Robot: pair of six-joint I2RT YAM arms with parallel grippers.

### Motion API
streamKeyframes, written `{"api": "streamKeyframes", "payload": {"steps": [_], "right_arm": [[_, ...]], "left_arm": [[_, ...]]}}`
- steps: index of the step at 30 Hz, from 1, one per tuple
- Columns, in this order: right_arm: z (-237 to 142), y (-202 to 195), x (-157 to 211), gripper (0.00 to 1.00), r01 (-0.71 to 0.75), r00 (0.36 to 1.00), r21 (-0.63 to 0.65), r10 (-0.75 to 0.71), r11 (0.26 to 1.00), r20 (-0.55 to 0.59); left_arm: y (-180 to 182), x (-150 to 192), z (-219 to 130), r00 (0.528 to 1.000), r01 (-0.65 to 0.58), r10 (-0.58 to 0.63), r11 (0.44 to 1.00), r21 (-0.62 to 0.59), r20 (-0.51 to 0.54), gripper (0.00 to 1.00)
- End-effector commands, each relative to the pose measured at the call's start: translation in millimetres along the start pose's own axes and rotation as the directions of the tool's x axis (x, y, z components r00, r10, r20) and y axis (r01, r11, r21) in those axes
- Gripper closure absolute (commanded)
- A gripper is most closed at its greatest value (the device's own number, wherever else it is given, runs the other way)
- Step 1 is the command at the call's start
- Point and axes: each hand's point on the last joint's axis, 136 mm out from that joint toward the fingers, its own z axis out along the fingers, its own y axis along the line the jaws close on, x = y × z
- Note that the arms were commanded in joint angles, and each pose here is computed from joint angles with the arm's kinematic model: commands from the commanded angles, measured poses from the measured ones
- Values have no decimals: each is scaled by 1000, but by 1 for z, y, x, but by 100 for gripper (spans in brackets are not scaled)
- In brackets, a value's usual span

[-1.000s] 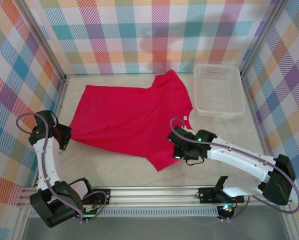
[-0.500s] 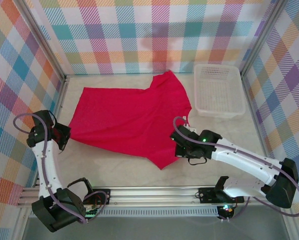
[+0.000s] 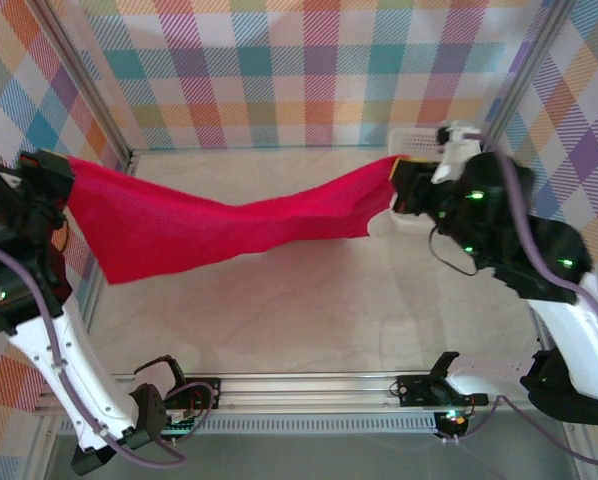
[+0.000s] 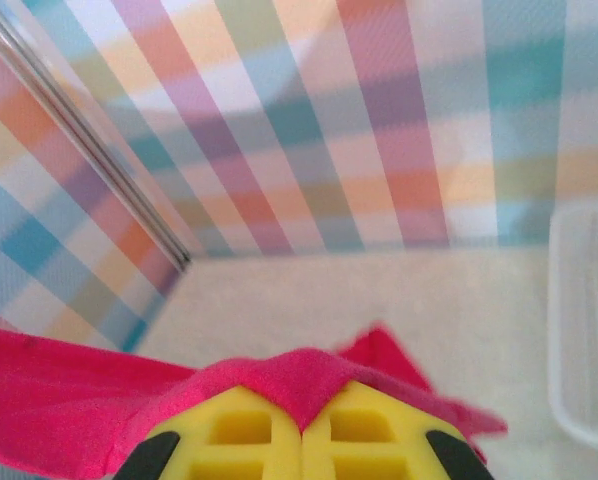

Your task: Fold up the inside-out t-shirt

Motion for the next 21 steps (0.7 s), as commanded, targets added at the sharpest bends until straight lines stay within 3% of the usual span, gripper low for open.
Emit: {"api": "streamKeyframes", "payload": {"steps": [1,8,14,17,21], "right_arm": [[-28,10,-49,100,93,986,-58,-84,994,144],[-85,18,-113,100,123,935,-140,-67,982,349],[-103,18,-151,100,167,877,-90,-106,982,469],[-95,19,-163,100,189,853,-25,-152,982,499],[-52,21,-161,100,262,835,140,-297,955,464]], "left_arm": [[-35,-33,-33,992,-31,22,997,73,122,100],[-70,-69,-87,949,-86,38,986,140,314,100],[-82,-87,-110,905,-110,31,980,165,424,100],[-80,-86,-92,920,-95,22,981,168,391,100],[-51,-65,-33,964,-49,14,991,126,266,100]]}}
